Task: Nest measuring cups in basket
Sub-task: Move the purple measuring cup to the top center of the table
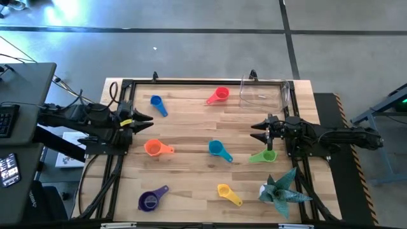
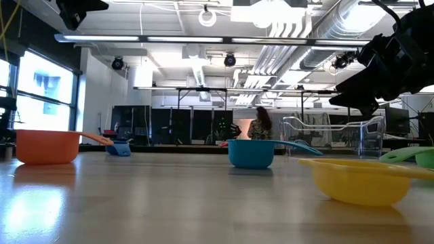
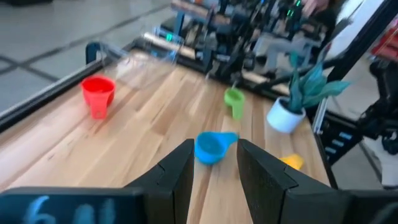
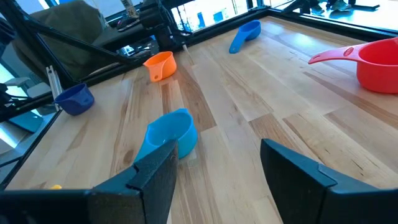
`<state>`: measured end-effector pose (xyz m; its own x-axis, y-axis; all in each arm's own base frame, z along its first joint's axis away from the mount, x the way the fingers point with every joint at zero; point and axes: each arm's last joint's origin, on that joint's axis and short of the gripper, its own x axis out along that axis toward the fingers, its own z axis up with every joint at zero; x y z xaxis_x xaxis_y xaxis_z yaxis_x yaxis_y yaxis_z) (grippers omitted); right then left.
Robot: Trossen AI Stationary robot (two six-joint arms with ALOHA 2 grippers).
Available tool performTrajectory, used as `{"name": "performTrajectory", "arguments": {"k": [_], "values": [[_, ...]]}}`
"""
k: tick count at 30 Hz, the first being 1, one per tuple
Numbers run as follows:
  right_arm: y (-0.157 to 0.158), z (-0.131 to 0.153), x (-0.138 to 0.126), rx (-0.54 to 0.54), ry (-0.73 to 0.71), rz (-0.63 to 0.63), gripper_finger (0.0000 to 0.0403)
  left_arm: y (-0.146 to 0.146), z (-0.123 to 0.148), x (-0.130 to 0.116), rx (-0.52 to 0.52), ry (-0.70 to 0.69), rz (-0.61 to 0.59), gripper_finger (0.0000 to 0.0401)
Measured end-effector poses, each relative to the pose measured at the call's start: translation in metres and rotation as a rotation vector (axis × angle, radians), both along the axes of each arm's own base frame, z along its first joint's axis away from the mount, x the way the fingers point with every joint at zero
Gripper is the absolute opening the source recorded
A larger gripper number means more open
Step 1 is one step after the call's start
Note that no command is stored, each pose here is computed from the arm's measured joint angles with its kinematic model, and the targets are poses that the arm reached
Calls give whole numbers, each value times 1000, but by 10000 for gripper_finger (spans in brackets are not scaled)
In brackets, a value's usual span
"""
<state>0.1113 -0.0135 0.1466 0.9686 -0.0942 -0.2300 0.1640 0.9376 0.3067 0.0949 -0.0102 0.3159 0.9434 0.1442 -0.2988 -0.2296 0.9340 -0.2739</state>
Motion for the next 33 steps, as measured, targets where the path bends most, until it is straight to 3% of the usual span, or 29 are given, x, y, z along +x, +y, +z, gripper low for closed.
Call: {"name": "performTrajectory", "arguments": {"k": [7, 15, 22, 33], "values": [[0, 0, 0, 0, 1, 0, 220, 0, 24, -4, -55, 92, -6, 113], [0, 0, 0, 0, 1, 0, 220, -1, 46, -14, -198, 164, -44, 113], [0, 0, 0, 0, 1, 1, 220, -4, 61, -7, -316, 177, -71, 113], [0, 0, 0, 0, 3, 0, 220, -17, 48, 18, -484, 461, -112, 113]]}}
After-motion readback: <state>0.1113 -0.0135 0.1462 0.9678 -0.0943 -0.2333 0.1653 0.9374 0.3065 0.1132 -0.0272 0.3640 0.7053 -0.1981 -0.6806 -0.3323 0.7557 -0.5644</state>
